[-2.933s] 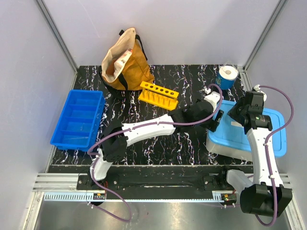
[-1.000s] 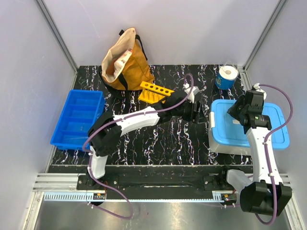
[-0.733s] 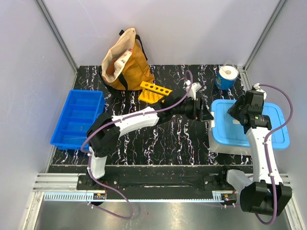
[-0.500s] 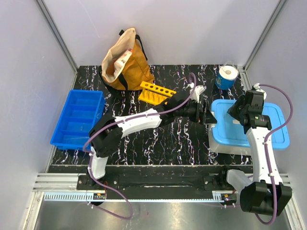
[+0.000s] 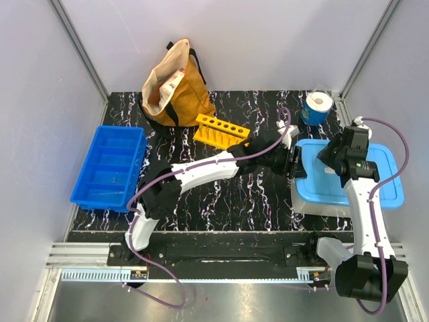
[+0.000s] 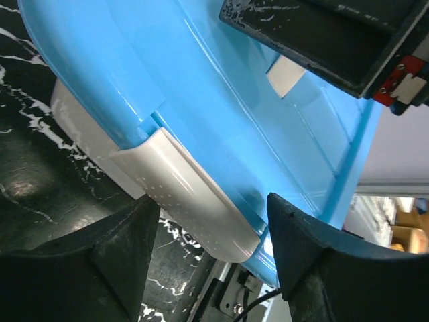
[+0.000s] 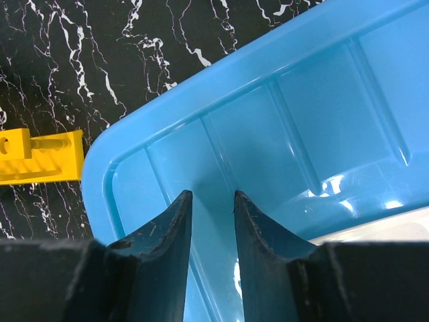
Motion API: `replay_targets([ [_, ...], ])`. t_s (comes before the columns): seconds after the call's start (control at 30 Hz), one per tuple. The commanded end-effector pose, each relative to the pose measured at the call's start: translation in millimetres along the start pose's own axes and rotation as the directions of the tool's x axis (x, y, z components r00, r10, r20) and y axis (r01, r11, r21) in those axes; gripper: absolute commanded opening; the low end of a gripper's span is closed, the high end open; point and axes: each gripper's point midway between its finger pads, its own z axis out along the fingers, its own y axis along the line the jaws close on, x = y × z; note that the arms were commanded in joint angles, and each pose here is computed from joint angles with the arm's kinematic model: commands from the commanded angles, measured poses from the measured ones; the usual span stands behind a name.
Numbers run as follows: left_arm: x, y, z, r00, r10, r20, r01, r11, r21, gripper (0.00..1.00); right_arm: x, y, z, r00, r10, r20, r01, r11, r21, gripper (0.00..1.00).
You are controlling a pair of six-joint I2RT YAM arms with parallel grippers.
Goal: Organize the chemistry lab equipment
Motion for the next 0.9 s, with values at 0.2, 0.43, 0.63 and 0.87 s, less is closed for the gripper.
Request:
replay_targets([
  [0.2,-4.9,2.8,-2.7,0.99,0.143,-0.012,-0.142,0.961,-0.236,0.56,46.0,2.5,-6.0,0.982,0.018,-0.188,-0.024,0.999,-0.028,0.38],
  [0.43,-13.0,14.3,-33.9,0.98,0.199,-0.001,-0.184,0.906,-0.381,0.49,18.9,12.9,-33.6,0.993,0.017,-0.116,-0.023,0.998,-0.055,0.56],
  [0.63,-17.6,19.5,-56.6,0.975,0.221,0.009,-0.194,0.875,-0.444,0.48,-1.3,24.5,-60.4,0.998,0.029,-0.058,-0.035,0.994,-0.099,0.71],
  [0.87,-19.2,28.4,-67.4,0.973,0.231,0.003,-0.2,0.849,-0.489,0.48,-2.0,24.4,-63.3,0.998,0.029,-0.059,-0.035,0.995,-0.097,0.73],
])
